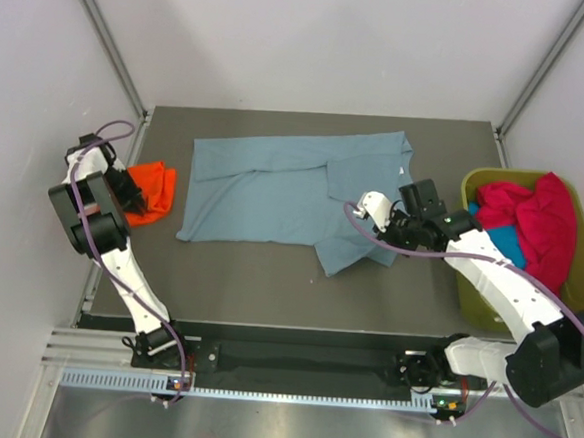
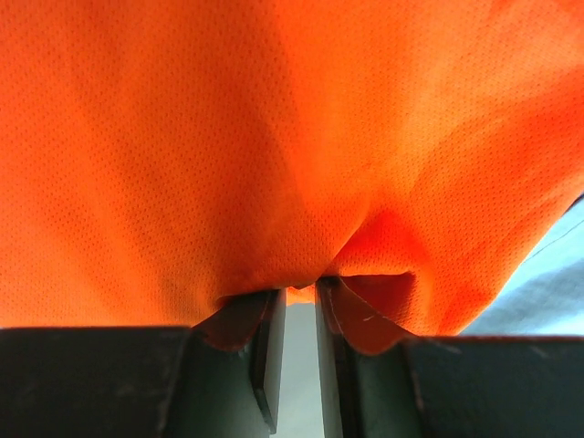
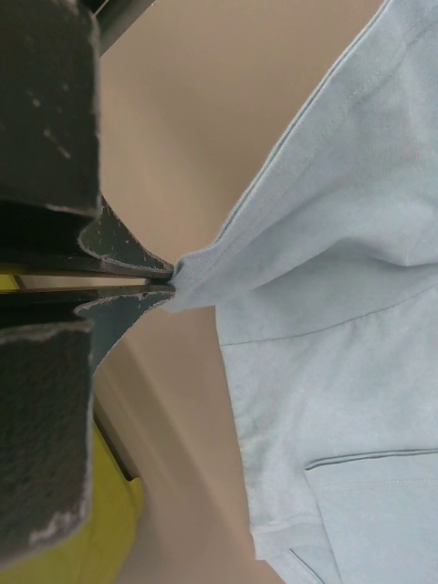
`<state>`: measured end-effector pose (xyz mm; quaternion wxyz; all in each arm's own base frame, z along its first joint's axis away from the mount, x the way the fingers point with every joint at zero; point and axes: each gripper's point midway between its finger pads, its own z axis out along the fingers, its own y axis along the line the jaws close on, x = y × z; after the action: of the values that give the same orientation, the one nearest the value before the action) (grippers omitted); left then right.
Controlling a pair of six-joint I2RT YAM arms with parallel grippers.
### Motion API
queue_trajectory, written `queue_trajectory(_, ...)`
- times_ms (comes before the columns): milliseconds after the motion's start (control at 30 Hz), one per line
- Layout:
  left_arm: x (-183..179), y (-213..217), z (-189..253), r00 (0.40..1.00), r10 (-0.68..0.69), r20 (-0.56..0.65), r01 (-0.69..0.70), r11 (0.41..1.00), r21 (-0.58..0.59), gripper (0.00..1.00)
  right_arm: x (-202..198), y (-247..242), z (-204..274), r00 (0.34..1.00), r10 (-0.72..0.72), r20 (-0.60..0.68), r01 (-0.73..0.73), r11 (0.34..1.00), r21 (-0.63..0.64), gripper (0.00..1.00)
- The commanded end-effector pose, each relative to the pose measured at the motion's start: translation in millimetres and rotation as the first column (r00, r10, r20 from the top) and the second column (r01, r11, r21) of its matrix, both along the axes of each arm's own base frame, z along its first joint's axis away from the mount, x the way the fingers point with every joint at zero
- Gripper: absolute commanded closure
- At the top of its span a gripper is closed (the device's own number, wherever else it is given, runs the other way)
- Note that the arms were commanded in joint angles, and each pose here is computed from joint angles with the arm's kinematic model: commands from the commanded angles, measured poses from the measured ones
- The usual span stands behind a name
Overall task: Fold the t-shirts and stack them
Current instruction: Fold the tshirt
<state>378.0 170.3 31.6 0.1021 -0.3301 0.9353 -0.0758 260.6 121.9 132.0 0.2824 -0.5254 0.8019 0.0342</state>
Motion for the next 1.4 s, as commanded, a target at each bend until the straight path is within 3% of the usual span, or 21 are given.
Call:
queue_trajectory(0,21,21,4,0.997,-0.003,0.071,-0.002,0.998,0.063,0.76,12,3,13,0.999,-0.018,0.037,0.017,0.999,0.029,1.0)
queue_trajectory(167,8,-10,33,0.99,-0.058,0.125,0.061,0.998,-0.018,0.78,14,1,14,0.999,-0.022,0.043,0.021,0.999,0.025,1.0)
queue_trajectory(367,-25,-52,101,0.961,-0.116,0.251,0.137,0.988,-0.066,0.79,16,-2,15,0.998,-0.037,0.053,0.035,0.999,0.029,1.0)
queue_trajectory(533,-48,-83,146,0.915,-0.23,0.333,0.244,0.97,-0.002,0.78,24,-1,23,0.996,-0.05,0.077,0.047,0.998,0.046,1.0)
queue_trajectory(667,-59,-96,137,0.928,-0.241,0.284,0.267,0.962,-0.054,0.77,26,0,23,0.996,-0.049,0.077,0.044,0.998,0.054,1.0)
queue_trajectory(900,-80,-111,81,0.964,-0.224,0.146,0.252,0.945,-0.209,0.73,27,1,24,0.995,-0.05,0.085,0.045,0.997,0.062,1.0)
queue_trajectory(1367,-62,-112,43,0.97,-0.229,0.086,0.244,0.931,-0.273,0.66,19,-6,17,0.995,-0.068,0.079,0.063,0.996,0.067,1.0)
